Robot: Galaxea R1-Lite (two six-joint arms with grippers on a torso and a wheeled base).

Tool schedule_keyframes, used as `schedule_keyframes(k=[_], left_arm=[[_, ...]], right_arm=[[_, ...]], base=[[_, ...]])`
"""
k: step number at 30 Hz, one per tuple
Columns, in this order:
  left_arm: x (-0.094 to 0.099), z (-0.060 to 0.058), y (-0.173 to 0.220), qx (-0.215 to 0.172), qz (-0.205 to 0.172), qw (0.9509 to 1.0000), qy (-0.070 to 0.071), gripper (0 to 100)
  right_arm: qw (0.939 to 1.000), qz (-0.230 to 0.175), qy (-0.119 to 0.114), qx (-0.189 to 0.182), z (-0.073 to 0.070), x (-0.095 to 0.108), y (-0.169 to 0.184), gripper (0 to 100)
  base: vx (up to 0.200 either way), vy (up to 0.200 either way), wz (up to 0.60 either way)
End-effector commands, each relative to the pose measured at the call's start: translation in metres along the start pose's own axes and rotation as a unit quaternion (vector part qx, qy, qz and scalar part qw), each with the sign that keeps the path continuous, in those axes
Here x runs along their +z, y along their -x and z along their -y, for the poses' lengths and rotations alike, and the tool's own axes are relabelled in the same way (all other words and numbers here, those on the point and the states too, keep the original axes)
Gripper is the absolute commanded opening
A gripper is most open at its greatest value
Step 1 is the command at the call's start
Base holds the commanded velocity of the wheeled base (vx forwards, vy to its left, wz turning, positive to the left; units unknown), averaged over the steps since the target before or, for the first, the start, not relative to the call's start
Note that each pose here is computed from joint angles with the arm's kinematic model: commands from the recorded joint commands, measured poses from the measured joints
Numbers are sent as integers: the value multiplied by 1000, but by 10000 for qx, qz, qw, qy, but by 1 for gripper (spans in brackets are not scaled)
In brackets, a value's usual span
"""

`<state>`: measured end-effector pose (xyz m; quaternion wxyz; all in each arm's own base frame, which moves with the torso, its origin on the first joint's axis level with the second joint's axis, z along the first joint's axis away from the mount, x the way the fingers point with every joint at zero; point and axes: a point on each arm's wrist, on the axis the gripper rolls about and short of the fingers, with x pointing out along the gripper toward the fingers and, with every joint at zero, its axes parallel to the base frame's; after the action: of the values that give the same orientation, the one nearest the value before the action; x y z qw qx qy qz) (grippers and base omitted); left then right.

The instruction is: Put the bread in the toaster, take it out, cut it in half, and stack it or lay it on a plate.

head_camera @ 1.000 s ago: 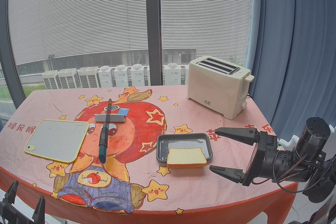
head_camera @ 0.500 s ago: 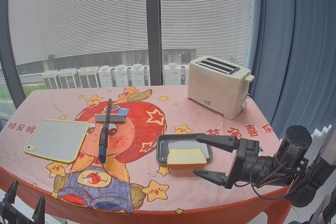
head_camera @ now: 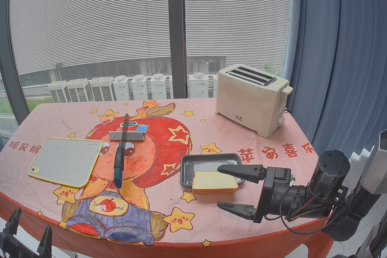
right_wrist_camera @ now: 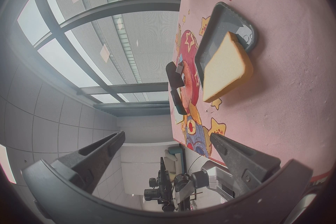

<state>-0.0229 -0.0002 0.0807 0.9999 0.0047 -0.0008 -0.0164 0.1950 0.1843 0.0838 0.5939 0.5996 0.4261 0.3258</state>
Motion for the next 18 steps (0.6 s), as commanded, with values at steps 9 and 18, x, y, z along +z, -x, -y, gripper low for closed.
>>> schedule_keyframes(k=[9, 18], left_arm=[[-5, 0, -1, -5, -53, 10000, 2, 100], [-5, 0, -1, 2, -61, 10000, 2, 100]], right_arm=[[9995, 79, -108, -293, 18, 7, -9, 100], [9983, 116, -198, -530, 33, 11, -15, 100]], base=[[0, 0, 0], [0, 0, 0]])
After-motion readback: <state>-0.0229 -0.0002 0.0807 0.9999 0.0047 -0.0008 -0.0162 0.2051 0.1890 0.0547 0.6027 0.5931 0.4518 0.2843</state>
